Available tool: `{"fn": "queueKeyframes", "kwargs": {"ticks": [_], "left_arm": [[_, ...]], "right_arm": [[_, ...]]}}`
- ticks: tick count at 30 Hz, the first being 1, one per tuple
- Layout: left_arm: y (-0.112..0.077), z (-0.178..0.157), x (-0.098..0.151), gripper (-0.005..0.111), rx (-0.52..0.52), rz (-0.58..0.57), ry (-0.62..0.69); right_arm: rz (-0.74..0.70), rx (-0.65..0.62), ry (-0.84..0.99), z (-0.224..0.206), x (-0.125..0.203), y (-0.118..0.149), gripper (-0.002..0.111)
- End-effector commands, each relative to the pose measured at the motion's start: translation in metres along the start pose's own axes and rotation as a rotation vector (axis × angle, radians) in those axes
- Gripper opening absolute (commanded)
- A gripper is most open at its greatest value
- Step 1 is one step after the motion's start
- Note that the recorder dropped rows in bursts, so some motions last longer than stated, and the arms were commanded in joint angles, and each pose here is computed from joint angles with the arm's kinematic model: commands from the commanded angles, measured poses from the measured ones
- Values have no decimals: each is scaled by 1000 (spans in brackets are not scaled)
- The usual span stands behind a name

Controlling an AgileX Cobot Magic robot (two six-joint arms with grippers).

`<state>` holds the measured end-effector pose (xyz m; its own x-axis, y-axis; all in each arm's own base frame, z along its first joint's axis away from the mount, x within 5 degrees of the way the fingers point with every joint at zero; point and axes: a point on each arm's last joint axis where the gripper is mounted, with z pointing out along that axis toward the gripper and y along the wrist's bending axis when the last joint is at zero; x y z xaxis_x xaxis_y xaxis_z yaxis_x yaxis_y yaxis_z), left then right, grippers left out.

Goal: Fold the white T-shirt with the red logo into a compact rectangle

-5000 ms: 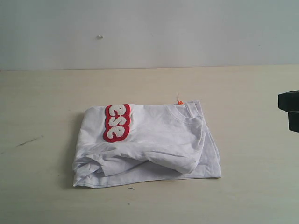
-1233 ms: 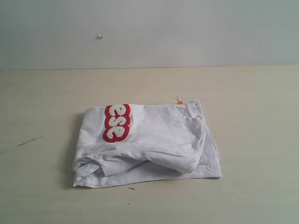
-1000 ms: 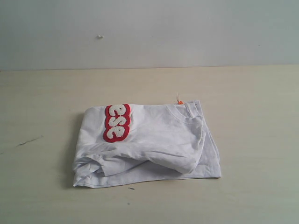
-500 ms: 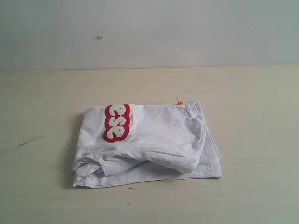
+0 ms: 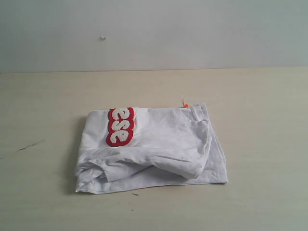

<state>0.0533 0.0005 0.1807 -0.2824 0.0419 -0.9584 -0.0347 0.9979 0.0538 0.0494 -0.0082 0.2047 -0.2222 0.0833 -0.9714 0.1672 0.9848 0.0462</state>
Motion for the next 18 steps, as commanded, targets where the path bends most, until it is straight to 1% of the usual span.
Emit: {"fn": "queueKeyframes", "kwargs": {"ticks": [1,18], "left_arm": [[0,0,0,0,-3,-8,-11],[0,0,0,0,3,-6,-12]], "right_arm": [[4,6,-5,0,1,0,11],[7,6,-7,0,1,0,11]]}}
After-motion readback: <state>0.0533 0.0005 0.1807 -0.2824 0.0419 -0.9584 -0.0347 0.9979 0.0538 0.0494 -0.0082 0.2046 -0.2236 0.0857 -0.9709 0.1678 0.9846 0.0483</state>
